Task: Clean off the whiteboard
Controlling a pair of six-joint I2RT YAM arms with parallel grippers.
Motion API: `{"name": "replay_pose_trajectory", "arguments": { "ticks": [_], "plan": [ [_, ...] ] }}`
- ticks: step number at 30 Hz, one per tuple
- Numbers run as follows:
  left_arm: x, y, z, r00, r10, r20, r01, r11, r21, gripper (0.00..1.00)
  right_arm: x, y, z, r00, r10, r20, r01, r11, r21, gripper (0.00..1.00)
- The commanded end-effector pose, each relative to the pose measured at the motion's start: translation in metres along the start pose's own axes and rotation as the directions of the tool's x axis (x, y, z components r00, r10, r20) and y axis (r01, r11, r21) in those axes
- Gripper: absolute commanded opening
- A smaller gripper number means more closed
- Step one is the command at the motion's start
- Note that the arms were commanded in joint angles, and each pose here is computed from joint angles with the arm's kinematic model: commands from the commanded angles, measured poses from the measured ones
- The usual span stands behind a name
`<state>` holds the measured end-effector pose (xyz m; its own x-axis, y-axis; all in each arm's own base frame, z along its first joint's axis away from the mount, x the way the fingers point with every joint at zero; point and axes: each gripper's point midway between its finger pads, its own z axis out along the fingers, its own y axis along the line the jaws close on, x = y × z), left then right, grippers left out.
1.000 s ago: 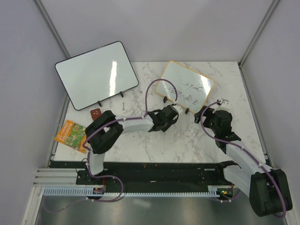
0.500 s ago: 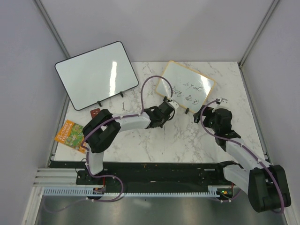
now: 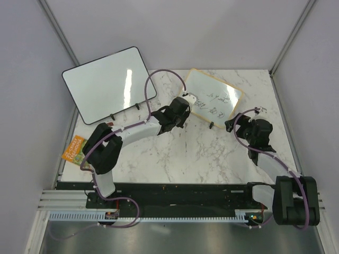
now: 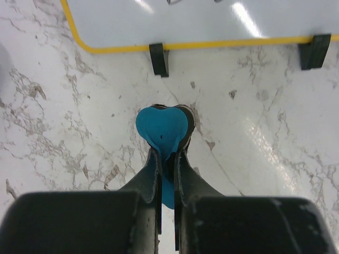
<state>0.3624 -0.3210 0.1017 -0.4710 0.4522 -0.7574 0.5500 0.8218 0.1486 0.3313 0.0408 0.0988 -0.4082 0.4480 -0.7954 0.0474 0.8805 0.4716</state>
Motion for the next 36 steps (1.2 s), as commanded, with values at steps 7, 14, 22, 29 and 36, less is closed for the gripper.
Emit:
{"name": "replay_pose_trajectory", "arguments": {
  "ticks": [7, 14, 22, 29, 36],
  "plan": [
    [-0.07, -0.013, 0.015, 0.989, -0.061, 0.132, 0.049, 0.994, 0.093, 0.02, -0.081, 0.005, 0.052, 0.987, -0.034, 0.156, 0.04, 0.999, -0.035, 0.98],
    [-0.066, -0.013, 0.02, 0.993, -0.037, 0.115, 0.027, 0.996, 0.087, 0.02, -0.095, -0.025, 0.08, 0.974, 0.108, 0.201, -0.09, 0.991, -0.097, 0.98],
    [-0.055, -0.011, 0.023, 0.996, -0.003, 0.085, -0.004, 0.997, 0.076, 0.02, -0.112, 0.008, 0.09, 0.958, 0.179, 0.224, -0.092, 0.932, -0.35, 0.98],
    [-0.043, -0.012, 0.032, 0.998, 0.006, 0.055, -0.01, 0.998, 0.066, 0.02, -0.122, 0.018, 0.092, 0.934, 0.242, 0.263, -0.104, 0.889, -0.446, 0.98],
    [-0.05, -0.018, 0.039, 0.997, 0.034, 0.068, -0.04, 0.994, 0.098, 0.02, -0.129, 0.014, 0.118, 0.908, 0.362, 0.213, -0.218, 0.839, -0.499, 0.8]
  ]
}}
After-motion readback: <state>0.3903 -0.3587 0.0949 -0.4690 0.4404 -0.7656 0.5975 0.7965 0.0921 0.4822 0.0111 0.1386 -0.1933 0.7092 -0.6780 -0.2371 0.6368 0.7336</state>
